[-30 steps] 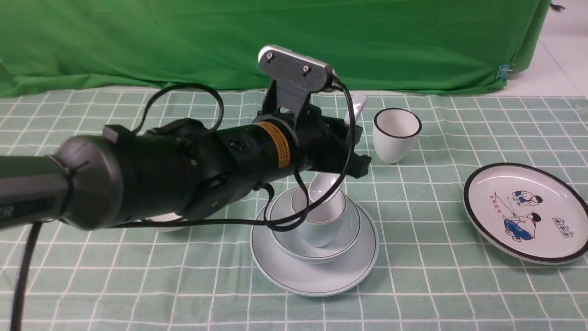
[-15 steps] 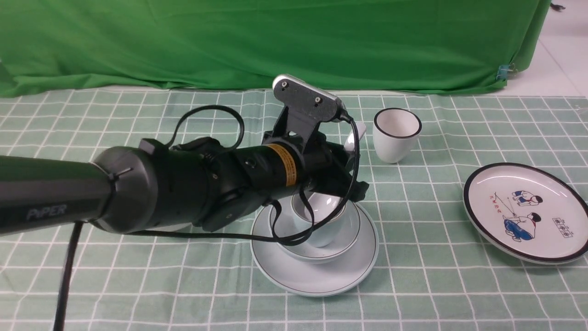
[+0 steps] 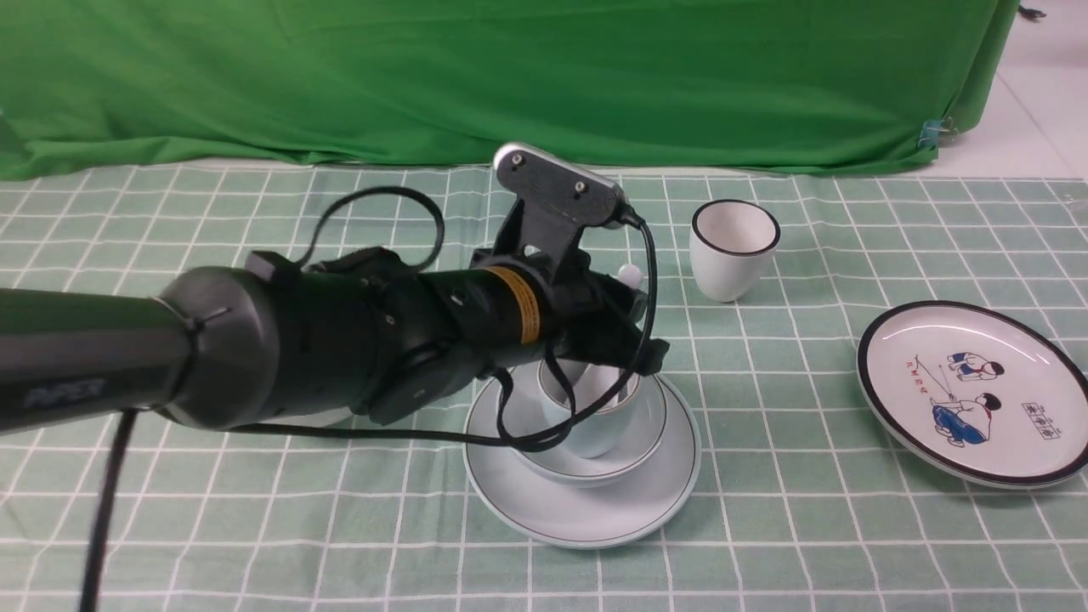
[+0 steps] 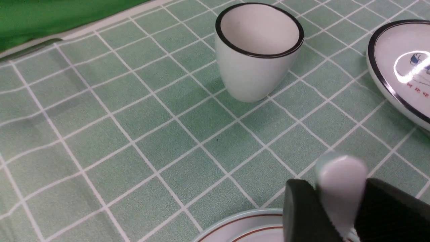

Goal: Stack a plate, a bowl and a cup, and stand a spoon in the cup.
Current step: Use the left arm to put the blue soup spoon into the blue teacup in the middle

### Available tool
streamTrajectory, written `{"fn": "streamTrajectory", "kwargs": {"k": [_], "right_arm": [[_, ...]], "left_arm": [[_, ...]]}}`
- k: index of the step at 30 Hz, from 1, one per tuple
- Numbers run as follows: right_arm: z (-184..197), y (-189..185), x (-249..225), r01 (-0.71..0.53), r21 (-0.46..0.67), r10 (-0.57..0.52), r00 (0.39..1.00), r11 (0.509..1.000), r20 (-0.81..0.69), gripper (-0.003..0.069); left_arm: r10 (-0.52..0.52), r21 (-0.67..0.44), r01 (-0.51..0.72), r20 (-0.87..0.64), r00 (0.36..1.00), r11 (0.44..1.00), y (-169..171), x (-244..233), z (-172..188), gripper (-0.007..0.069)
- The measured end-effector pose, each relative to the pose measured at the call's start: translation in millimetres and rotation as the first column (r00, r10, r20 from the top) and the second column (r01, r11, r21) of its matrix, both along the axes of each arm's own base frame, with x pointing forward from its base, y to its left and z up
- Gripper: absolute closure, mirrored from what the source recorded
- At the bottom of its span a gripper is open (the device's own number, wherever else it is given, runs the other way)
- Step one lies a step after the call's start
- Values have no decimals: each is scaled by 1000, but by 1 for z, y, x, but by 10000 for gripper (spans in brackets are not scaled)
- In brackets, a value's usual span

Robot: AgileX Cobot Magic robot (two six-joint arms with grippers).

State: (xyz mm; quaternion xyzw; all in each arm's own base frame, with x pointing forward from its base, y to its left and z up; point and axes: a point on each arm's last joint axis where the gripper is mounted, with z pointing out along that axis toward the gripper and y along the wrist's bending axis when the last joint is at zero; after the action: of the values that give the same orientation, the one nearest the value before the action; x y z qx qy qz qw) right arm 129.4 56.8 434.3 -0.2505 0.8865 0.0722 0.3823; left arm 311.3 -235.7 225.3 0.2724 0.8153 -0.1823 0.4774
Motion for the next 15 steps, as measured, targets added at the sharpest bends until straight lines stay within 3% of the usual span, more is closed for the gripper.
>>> {"fn": "streamTrajectory", "kwargs": {"k": [6, 11, 13, 15], "right_arm": [[0, 0, -1, 2, 2, -2, 1000, 1000, 2, 585], [10, -13, -23, 49, 43, -53, 994, 998, 98, 585], [15, -23, -41, 81, 82, -95, 976, 993, 195, 589], [13, -39, -67, 115, 136, -156, 922, 984, 355, 613]], "left_arm": [[73, 39, -71, -29, 997, 997, 18, -14, 33, 328], [165, 108, -161, -29, 986, 981, 56, -49, 89, 526], [190, 95, -189, -3, 982, 977, 74, -69, 114, 588], [200, 35, -201, 41, 979, 979, 96, -99, 136, 611]]}}
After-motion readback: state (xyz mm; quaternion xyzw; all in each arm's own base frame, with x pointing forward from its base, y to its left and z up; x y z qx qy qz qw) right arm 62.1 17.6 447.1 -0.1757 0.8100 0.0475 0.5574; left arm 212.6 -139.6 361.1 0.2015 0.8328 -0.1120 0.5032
